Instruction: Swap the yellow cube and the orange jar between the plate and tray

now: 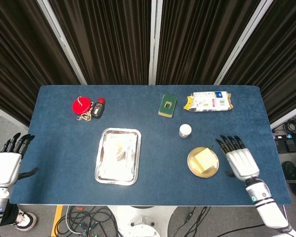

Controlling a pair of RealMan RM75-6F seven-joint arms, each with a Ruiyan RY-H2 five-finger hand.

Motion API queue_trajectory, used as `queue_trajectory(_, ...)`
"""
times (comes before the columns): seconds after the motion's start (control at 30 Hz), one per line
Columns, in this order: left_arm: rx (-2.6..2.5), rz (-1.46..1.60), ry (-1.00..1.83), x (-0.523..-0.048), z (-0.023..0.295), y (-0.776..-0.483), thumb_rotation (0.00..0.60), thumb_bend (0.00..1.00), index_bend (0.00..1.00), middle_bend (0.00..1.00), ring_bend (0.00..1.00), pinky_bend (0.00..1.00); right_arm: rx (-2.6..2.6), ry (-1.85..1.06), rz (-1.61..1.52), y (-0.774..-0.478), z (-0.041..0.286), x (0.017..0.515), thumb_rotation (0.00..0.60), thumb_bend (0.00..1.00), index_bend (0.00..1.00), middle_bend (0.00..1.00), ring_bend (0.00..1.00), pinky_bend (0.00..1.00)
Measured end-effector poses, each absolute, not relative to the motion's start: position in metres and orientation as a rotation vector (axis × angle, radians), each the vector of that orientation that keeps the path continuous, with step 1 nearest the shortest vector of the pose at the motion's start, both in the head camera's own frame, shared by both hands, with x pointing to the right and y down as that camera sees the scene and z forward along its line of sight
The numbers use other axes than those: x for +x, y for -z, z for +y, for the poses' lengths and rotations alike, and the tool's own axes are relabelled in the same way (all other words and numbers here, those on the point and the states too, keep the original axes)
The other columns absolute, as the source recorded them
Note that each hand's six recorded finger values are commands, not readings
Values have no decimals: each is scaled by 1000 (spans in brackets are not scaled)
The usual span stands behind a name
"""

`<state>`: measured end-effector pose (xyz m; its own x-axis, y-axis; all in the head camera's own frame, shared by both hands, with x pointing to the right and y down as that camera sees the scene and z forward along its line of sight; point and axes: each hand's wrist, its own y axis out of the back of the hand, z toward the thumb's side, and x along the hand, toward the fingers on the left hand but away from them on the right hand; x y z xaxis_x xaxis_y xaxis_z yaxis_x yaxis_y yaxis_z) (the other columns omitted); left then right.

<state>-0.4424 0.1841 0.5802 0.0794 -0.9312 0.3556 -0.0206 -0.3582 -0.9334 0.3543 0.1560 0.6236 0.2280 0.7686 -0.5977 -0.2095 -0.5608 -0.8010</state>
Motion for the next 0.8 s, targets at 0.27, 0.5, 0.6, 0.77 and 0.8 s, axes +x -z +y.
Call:
queue_trajectory(0.27, -1552, 976, 1407, -443, 188, -583, 600, 0, 126, 104, 34, 156, -1737, -1470, -376, -657, 146, 316, 600, 0, 0, 79, 0, 0)
queue_trajectory(0.5, -1563, 969, 1409, -444, 189, -587, 600, 0, 118, 104, 34, 157, -1742, -1455, -350, -670, 142, 304, 600, 5, 0, 359, 0, 0)
queue_trajectory(0.6, -1568, 969, 1406, -443, 190, -588, 600, 0, 118, 103, 33, 157, -1736, -1441, -353, -670, 141, 301, 600, 44, 0, 475, 16, 0)
queue_trajectory(0.77, -1572, 972, 1400, -442, 189, -587, 600, 0, 118, 103, 34, 157, -1736, -1386, -397, -659, 136, 293, 600, 90, 0, 526, 49, 0)
queue_trajectory(0.8, -1573, 971, 1399, -442, 189, -587, 600, 0, 118, 103, 34, 157, -1735, -1362, -416, -653, 132, 289, 600, 97, 0, 531, 51, 0)
